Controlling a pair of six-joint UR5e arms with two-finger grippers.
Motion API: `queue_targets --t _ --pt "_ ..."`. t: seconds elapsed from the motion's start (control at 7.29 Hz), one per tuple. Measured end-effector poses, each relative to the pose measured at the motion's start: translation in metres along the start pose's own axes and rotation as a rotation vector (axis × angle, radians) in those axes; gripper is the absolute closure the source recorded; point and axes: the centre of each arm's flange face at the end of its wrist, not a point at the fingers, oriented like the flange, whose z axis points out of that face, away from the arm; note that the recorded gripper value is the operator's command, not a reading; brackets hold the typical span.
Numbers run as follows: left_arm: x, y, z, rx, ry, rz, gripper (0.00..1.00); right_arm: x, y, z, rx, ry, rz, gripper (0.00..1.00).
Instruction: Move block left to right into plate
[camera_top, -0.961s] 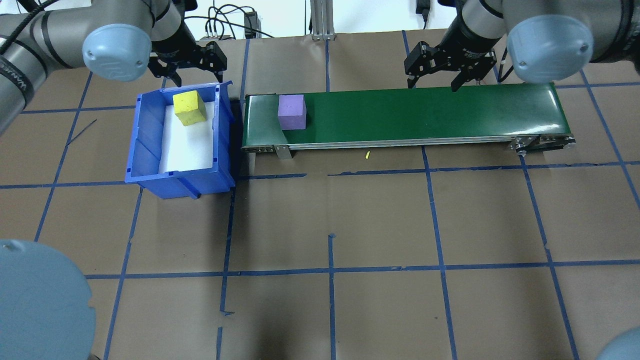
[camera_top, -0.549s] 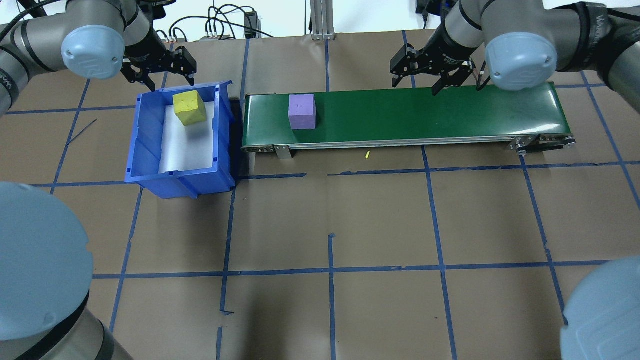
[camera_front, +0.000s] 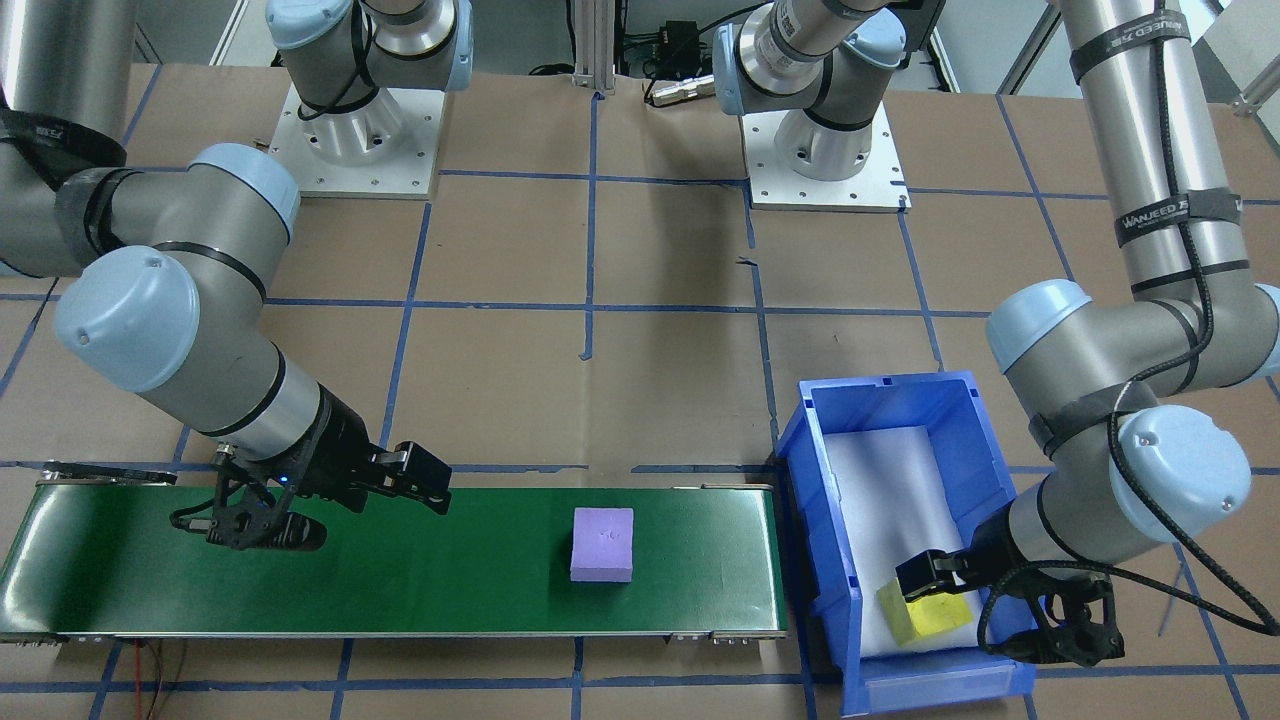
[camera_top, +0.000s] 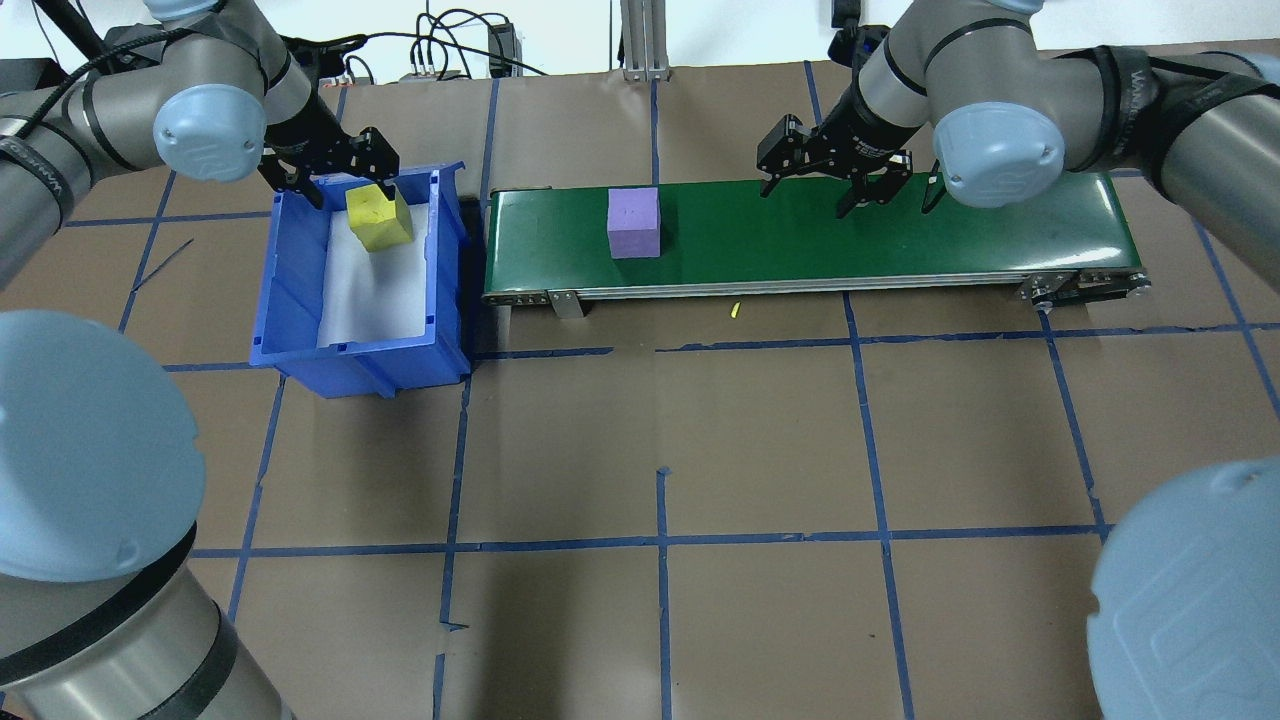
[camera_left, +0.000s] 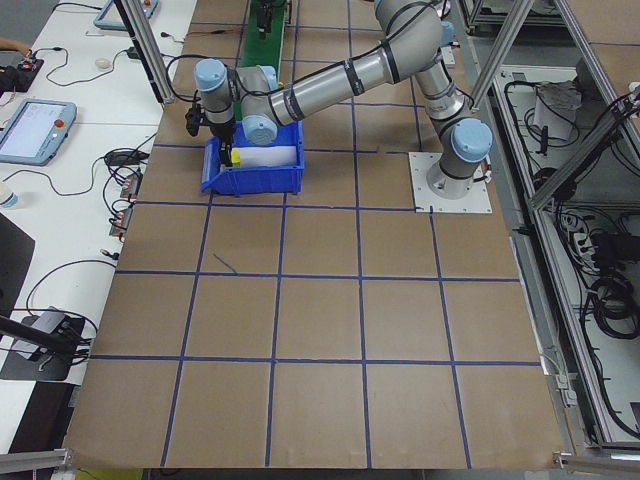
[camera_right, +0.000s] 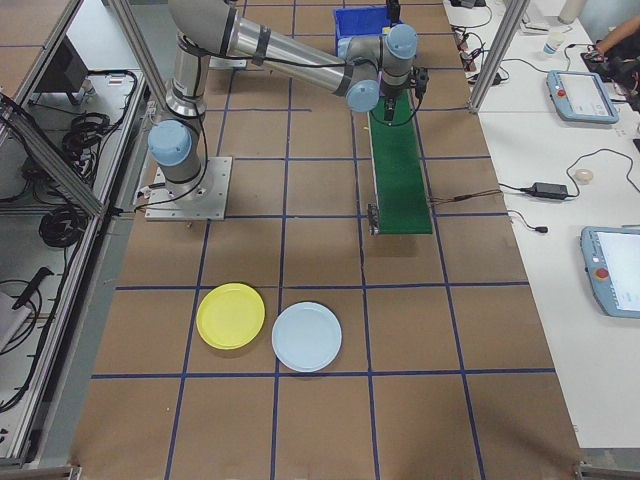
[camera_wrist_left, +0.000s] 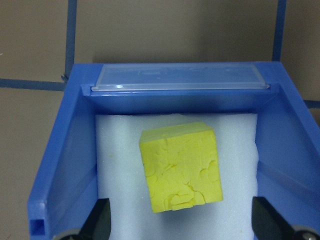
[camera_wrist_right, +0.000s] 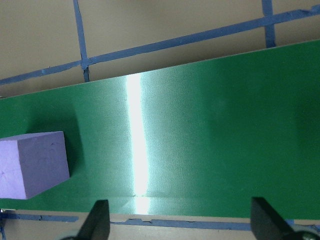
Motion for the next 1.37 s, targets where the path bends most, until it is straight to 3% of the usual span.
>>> queue_targets --t 0.14,0.27,0.41,0.55,0.69,1.1,1.37 --pt "-0.001 -0.002 0.012 -0.005 0.002 -0.007 0.00 0.000 0.000 0.003 -0.005 -0.011 0.006 0.02" --pt "-0.002 -0.003 0.023 -0.010 0.003 -0.014 0.10 0.000 -0.001 0.006 -0.009 -0.016 0.008 0.02" --pt "-0.002 -0.003 0.030 -0.016 0.005 -0.020 0.24 0.000 -0.001 0.007 -0.011 -0.018 0.010 0.02" --pt "-0.002 -0.003 0.036 -0.018 0.006 -0.024 0.48 0.000 -0.001 0.008 -0.013 -0.018 0.011 0.02" --pt "-0.002 -0.003 0.039 -0.014 0.006 -0.026 0.62 0.000 -0.001 0.009 -0.013 -0.019 0.011 0.02" --pt "0.001 -0.002 0.015 0.020 0.003 -0.039 0.65 0.001 -0.001 0.010 -0.014 -0.020 0.012 0.02" --pt "0.011 0.020 -0.047 0.009 0.002 -0.045 0.65 0.000 -0.003 0.014 -0.016 -0.033 0.012 0.02"
